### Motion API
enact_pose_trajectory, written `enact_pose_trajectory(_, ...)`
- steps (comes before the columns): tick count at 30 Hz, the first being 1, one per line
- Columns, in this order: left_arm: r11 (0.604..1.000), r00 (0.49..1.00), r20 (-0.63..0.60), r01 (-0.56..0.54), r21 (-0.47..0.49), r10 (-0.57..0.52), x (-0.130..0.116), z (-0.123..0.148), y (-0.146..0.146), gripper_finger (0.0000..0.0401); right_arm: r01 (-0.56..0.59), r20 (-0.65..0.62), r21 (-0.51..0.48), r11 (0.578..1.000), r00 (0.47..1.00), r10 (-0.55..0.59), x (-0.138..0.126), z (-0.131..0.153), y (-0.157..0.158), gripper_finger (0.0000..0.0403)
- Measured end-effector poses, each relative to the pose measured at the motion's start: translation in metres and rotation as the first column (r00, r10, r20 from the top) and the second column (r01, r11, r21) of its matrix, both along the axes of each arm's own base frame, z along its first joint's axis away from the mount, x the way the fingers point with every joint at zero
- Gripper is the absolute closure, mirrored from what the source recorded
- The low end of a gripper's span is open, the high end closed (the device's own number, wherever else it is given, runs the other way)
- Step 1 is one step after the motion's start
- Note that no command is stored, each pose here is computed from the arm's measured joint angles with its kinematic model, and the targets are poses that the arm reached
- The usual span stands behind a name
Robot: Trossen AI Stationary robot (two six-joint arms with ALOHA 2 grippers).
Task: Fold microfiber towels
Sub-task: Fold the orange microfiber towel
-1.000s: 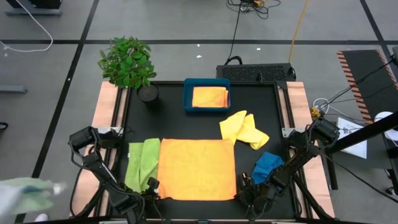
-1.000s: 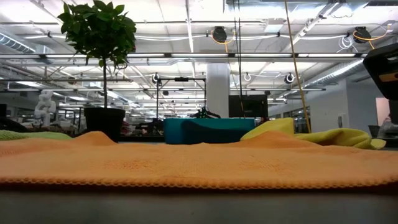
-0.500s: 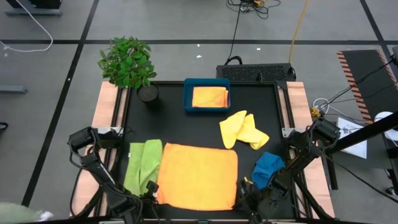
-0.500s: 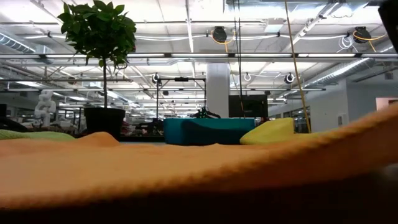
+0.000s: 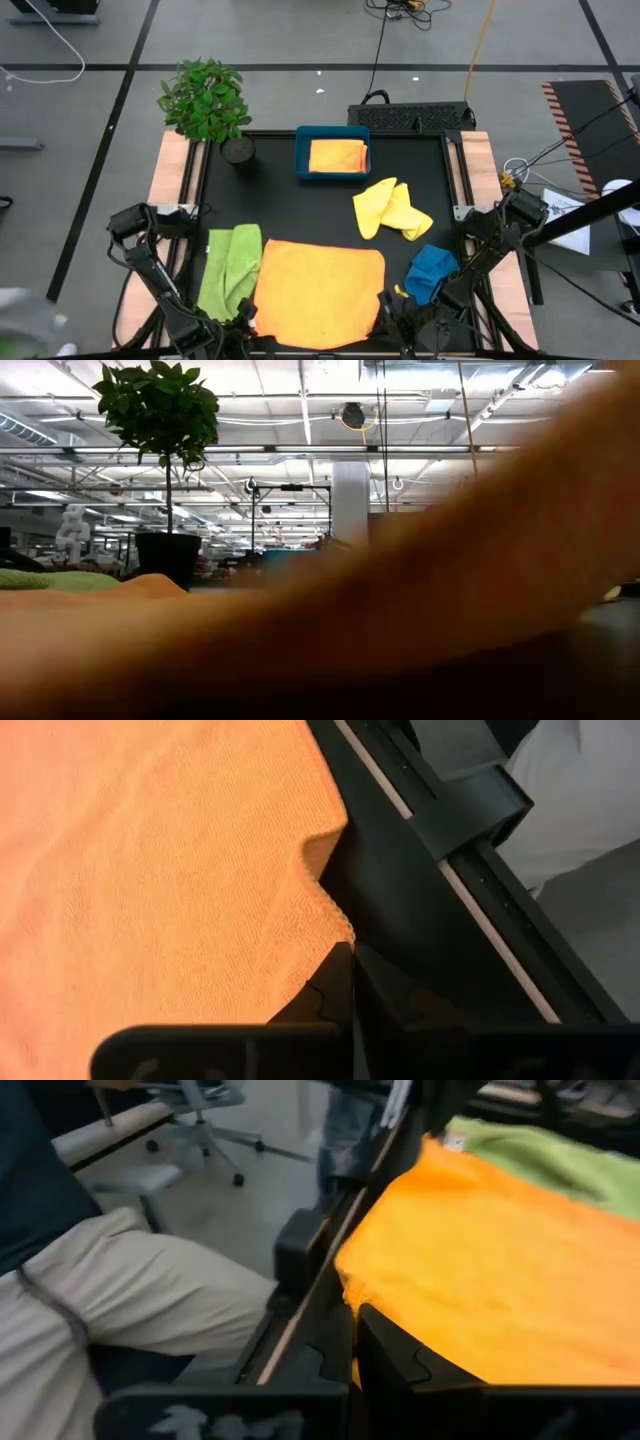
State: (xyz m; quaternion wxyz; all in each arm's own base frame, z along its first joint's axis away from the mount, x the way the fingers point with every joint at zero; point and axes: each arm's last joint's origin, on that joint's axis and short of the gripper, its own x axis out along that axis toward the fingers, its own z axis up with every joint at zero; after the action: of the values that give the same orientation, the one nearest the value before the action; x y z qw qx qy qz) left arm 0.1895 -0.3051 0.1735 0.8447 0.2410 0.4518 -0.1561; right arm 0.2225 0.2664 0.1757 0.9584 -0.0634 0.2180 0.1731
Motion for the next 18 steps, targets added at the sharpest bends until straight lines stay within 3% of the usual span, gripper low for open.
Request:
enact_pose_trajectory(5,0.998,0.997,0.055,0.053,0.046,-0.055,-0.015,0.012,0.005,0.0398,0.116,0.049,-0.06,0.991,0.992,-0.113,-0.004,0.011,-0.009,0.0403)
enact_pose_trajectory(11,0.999,0.978,0.207,-0.034,-0.017,0.037,-0.04,0.029,0.033,0.0398,0.23,0.063,-0.147,0.962,0.973,-0.223,-0.005,0.013,-0.02,0.0403)
enact_pose_trajectory(18,0.983,0.958,0.257,-0.085,-0.164,0.126,-0.046,0.01,0.066,0.0398,0.295,-0.023,-0.126,0.947,0.954,-0.3,-0.007,0.005,-0.028,0.0403)
